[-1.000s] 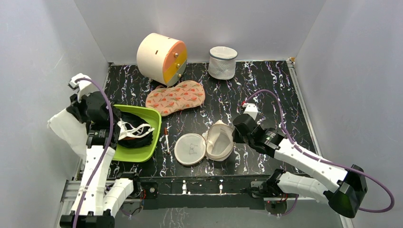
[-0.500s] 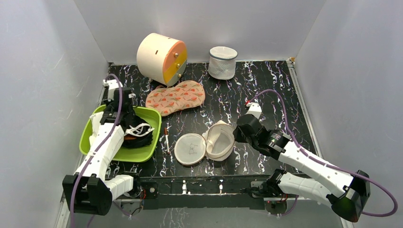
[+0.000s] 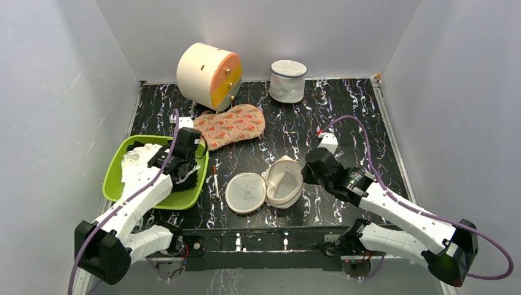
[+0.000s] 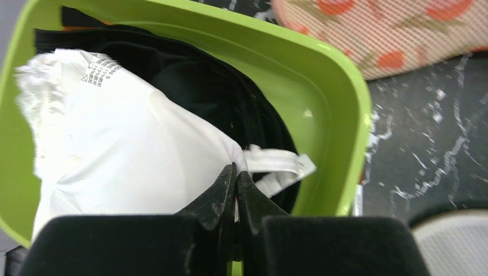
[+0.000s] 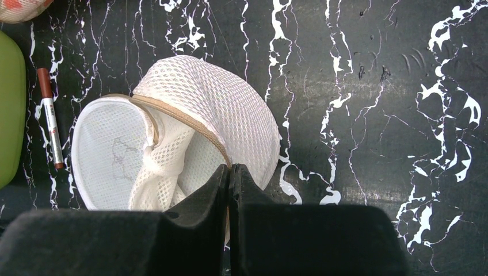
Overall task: Unzip the laundry bag and remove the bra
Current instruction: Place the bra in the bin.
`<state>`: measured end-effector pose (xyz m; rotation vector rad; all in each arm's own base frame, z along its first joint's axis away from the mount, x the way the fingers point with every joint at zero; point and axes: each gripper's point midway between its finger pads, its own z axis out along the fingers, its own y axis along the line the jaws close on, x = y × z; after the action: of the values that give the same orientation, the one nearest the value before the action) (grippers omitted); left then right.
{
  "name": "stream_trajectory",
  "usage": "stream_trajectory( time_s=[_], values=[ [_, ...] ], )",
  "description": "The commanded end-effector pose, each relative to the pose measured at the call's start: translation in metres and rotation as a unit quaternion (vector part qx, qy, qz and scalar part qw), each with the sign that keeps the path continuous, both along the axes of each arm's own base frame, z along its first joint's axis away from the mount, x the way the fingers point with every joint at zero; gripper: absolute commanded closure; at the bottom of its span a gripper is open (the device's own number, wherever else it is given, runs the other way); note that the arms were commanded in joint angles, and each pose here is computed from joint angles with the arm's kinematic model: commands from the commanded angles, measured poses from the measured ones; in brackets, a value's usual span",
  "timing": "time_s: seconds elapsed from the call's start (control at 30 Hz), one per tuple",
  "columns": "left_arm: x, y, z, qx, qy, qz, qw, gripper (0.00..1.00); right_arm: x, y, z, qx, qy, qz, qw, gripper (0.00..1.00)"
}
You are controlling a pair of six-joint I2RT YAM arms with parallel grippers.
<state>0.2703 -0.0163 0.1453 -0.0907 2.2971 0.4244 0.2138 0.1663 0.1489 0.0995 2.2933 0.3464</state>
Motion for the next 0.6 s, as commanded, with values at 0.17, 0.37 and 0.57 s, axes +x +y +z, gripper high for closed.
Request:
stream_trajectory(
  time_s=[0.17,0.37,0.57],
  values=[
    [-0.021,-0.070,-0.022,-0.075,0.038,-0.079,0.993,1.00,0.010,0.001,0.014,0.013,-0.029,-0.015,0.999,1.00],
    [-0.028,-0.047,-0.026,-0.051,0.024,-0.009,0.998,1.00,0.008,-0.005,0.016,0.010,-0.031,-0.019,0.999,1.00],
    [-0.032,-0.047,-0.040,-0.049,0.050,0.016,0.997,1.00,0.006,-0.007,0.015,0.011,-0.032,-0.022,0.999,1.00]
  ],
)
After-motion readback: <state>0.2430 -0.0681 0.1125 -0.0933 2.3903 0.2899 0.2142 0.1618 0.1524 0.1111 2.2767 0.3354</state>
